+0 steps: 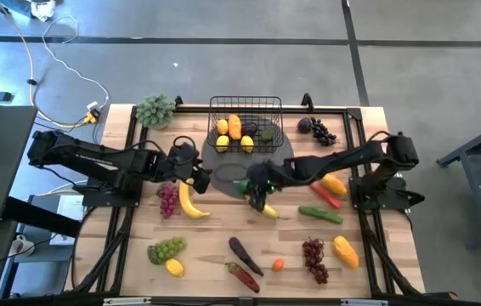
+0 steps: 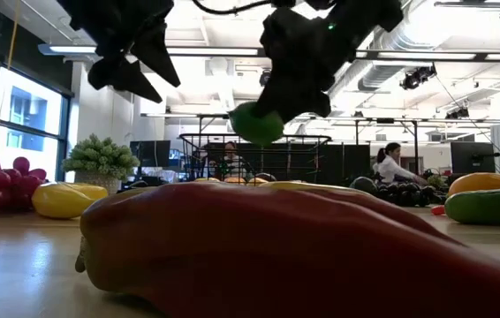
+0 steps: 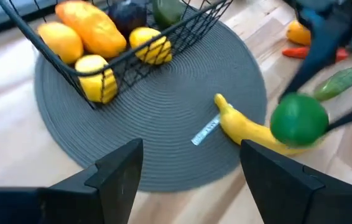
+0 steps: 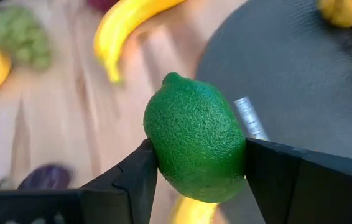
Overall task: Build produce basket
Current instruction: Put the green lime into the black wire basket
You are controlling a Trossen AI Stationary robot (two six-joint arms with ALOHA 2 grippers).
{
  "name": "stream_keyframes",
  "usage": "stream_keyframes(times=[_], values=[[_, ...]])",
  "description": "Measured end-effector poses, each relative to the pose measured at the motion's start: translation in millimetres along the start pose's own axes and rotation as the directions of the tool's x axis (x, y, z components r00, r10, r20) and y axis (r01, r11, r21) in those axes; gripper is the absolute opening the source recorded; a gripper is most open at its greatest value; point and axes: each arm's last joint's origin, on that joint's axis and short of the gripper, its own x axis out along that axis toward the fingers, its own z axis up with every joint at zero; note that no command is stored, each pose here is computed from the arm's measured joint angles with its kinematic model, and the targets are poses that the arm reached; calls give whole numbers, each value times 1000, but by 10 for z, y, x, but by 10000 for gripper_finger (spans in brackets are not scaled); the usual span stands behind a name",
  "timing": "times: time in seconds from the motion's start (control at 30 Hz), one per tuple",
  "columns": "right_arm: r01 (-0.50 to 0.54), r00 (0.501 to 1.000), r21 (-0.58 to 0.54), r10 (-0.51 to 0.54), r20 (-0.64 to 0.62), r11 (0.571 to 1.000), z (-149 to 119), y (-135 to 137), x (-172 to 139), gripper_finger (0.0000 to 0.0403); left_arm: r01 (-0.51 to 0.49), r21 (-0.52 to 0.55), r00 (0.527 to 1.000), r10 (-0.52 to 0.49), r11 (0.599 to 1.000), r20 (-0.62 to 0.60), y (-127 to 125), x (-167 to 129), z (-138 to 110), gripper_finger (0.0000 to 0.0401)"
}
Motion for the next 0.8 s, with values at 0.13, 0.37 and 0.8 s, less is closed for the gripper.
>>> stream_keyframes(times=[0.13, 0.37, 0.8], values=[[36, 997, 76, -42, 72, 996, 142, -191, -18, 186, -11, 79, 1000, 10, 997, 16, 46, 34, 61, 257], [43, 976, 182, -80, 203, 982, 376, -507, -32, 186, -40, 144, 999, 36, 989, 34, 145, 94, 162, 257], [95, 915, 258, -186, 357, 962, 671, -1171, -142, 186, -81, 76, 989, 71, 994, 132, 310, 180, 391, 257]])
